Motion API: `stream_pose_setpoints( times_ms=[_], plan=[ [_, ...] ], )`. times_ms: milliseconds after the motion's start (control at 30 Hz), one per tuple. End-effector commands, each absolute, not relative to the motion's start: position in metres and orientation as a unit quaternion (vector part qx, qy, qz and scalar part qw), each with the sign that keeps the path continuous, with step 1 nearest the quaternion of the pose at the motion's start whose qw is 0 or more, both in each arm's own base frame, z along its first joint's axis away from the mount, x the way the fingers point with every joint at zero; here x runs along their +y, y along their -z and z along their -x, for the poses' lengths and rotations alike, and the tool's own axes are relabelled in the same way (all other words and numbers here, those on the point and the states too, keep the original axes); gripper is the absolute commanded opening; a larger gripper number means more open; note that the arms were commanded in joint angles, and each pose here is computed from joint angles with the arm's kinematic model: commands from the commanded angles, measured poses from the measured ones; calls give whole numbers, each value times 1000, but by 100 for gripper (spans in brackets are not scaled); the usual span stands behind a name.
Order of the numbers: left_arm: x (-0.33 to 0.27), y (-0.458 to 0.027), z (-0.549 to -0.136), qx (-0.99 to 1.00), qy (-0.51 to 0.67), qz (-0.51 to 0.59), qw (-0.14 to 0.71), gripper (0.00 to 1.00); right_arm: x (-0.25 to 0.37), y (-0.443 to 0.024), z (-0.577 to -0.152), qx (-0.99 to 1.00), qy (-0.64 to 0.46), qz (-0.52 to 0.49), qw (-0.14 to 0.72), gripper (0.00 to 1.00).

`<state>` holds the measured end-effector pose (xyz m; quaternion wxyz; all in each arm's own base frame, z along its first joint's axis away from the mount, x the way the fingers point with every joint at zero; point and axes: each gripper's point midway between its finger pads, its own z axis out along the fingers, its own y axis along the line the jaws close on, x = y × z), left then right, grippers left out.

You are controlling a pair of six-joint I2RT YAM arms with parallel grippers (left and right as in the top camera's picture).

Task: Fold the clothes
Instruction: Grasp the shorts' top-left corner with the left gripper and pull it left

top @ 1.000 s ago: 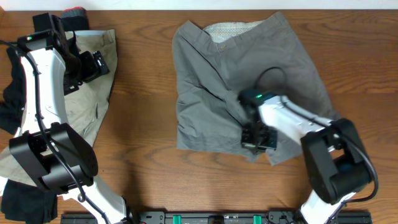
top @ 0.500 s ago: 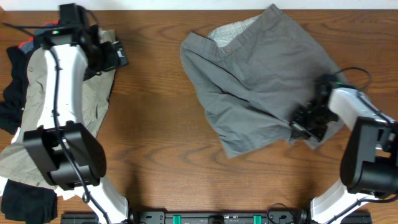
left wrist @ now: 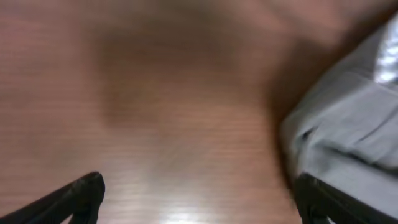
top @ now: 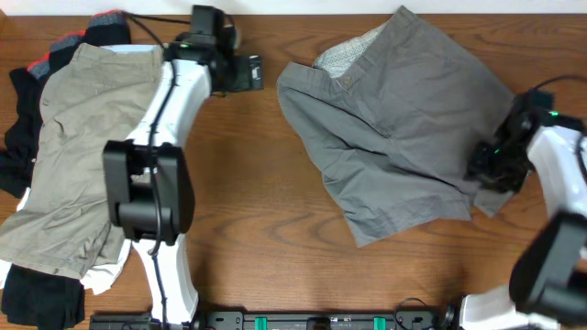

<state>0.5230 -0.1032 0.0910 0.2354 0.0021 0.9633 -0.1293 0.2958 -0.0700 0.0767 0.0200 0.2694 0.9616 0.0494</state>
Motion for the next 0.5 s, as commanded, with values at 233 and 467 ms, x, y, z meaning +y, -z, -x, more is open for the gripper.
stream_pose_setpoints(
  times_ms=[233,467],
  plan=[
    [-182,-68,-544,933,237,-76,261,98,-54,-172,-298,963,-54,-203,166,59],
    [-212,-45,-541,928,255,-101,251,95,-52,-173,-292,965,-54,-198,162,60]
  ],
)
